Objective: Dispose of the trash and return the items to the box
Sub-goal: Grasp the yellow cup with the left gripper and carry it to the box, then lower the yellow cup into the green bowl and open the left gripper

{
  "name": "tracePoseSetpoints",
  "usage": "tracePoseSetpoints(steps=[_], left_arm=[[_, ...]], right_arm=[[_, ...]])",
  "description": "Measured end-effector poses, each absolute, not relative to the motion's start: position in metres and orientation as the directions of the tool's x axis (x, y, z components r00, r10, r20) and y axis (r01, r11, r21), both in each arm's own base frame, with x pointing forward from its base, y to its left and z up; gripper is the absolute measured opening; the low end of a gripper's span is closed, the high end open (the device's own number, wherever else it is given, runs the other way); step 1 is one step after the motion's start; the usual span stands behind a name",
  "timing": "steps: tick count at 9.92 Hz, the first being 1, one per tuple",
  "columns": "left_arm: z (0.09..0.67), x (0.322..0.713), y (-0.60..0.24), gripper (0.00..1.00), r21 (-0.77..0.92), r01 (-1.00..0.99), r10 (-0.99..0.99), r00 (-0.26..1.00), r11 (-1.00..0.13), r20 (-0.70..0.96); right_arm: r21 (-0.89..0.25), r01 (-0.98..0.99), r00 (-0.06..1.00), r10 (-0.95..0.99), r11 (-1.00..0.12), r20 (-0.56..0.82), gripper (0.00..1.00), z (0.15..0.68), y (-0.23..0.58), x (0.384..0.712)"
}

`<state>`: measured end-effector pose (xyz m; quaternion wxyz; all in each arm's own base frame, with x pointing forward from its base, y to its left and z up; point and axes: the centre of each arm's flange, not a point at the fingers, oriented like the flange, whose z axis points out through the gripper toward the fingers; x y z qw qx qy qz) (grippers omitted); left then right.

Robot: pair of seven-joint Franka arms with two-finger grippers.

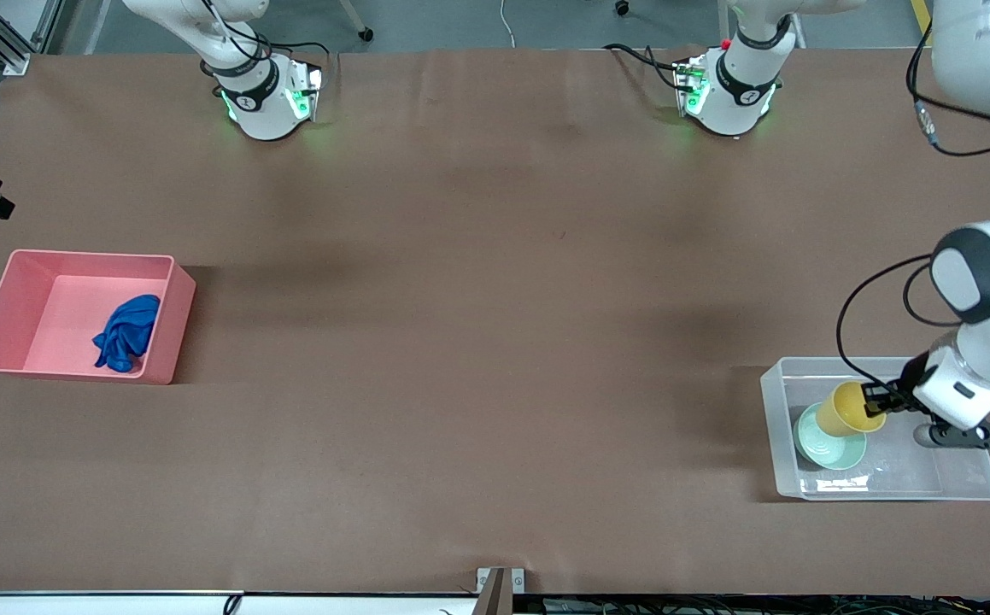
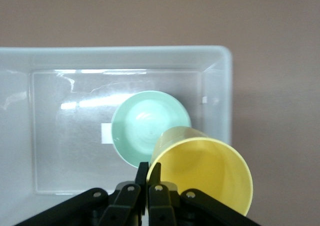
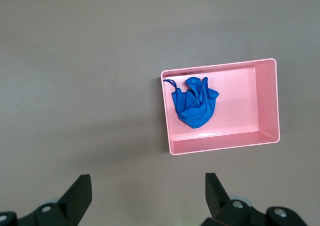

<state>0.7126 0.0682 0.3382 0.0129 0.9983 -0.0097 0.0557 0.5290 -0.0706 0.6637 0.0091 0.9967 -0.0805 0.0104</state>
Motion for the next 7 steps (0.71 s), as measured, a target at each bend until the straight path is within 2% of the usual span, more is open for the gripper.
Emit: tracePoseSetpoints(steps=[2, 5, 6, 7], left_arm=[[0.297, 0.715, 0.088, 0.03, 0.023, -0.012, -0.01, 0.998, -1.0, 0.065], [0.27, 0.712, 0.105, 0.04, 0.042, 0.015, 0.016, 0.999, -0.999, 0.043], [0.264, 0.712, 0.108, 0.05, 0.065, 0.035, 0.038, 0.998, -0.997, 0.047], [0.262, 0.714, 0.108, 0.15, 0.078, 0.047, 0.051, 0.997, -0.996, 0.06]], right_arm=[[0.016, -0.161, 0.987, -0.16, -0.987, 0.021, 1.0, 0.663, -0.071, 0.529], [0.019, -0.144, 0.989, -0.143, -0.989, 0.031, 1.0, 0.668, -0.07, 0.529], [0.02, -0.128, 0.991, -0.128, -0.992, 0.041, 1.0, 0.673, -0.069, 0.529], [0.021, -0.12, 0.992, -0.119, -0.993, 0.042, 1.0, 0.674, -0.067, 0.529]])
